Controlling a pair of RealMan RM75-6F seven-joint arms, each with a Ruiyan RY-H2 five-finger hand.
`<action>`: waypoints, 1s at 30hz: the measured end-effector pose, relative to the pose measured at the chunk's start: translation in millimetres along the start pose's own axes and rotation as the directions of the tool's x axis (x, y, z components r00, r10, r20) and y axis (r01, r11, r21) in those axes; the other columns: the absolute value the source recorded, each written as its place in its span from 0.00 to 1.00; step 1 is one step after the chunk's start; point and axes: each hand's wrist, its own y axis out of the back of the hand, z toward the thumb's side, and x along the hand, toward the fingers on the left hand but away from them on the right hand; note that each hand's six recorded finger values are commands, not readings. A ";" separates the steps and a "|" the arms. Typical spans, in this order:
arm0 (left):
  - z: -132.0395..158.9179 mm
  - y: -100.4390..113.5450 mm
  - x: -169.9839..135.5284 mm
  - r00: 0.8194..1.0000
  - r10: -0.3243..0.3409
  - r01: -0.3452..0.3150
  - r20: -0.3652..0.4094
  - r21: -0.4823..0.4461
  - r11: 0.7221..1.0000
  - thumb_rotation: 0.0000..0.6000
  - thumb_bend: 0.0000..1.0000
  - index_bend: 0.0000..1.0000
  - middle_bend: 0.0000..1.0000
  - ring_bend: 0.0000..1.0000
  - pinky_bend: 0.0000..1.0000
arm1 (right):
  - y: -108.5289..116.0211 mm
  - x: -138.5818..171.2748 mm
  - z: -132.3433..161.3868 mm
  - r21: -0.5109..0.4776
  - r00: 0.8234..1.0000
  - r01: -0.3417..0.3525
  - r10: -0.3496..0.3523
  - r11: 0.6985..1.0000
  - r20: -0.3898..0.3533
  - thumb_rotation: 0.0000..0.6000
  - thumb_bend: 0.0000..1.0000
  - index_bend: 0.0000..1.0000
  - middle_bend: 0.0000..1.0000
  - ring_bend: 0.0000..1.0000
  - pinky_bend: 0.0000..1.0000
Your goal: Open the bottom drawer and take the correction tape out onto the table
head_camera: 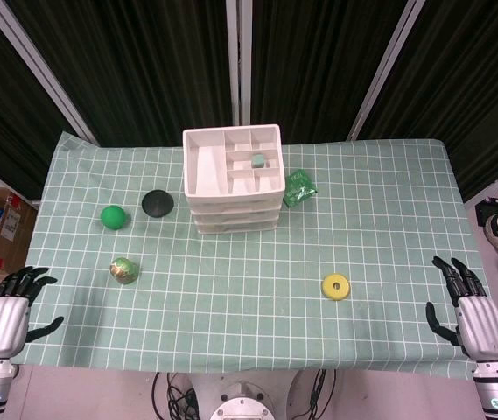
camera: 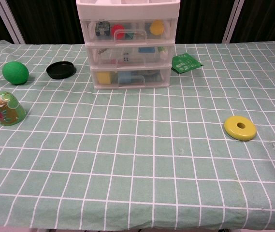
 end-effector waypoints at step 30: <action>-14.2 3.9 -15.9 0.999 0.000 -0.002 -0.045 -0.031 1.000 1.00 0.00 0.33 0.22 0.15 0.19 | -100.3 -99.6 137.8 -0.173 0.902 -0.400 0.354 0.900 -0.247 1.00 0.65 0.00 0.79 0.86 0.94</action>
